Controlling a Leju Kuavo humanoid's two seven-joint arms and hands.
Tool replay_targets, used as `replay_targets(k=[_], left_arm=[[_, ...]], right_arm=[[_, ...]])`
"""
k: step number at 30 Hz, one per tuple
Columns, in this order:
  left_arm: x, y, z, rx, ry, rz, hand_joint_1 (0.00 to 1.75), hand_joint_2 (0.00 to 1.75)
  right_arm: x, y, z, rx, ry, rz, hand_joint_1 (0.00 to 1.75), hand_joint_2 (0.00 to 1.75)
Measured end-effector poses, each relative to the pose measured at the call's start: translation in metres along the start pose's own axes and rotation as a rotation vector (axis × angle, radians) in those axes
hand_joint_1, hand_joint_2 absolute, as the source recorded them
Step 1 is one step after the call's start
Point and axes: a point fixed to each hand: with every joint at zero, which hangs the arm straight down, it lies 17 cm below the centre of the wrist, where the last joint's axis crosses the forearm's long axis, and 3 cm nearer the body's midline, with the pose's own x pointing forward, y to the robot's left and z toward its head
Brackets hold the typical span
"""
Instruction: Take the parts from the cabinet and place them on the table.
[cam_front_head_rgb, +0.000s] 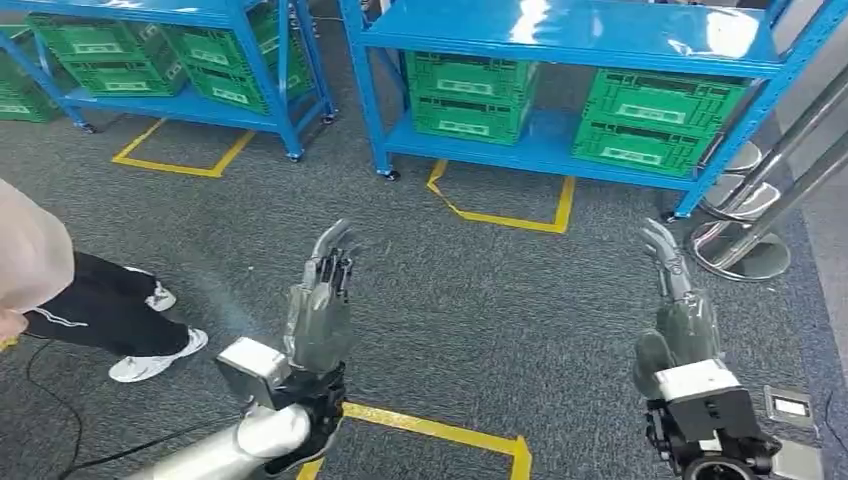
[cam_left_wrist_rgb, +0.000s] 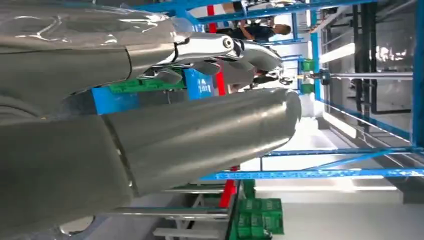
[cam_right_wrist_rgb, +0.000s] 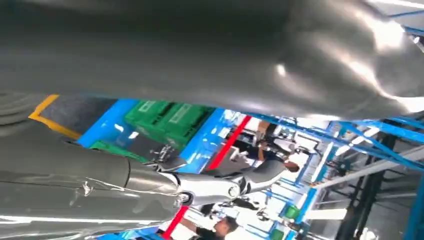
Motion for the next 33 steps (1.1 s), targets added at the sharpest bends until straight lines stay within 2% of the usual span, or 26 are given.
replay_targets(k=[33], left_arm=[[-0.0035,0.0034,0.0005,0.006,0.010,0.003,0.00,0.00]], right_arm=[[-0.0083,0.0019,-0.0004,-0.002,0.021,-0.001,0.00,0.00]])
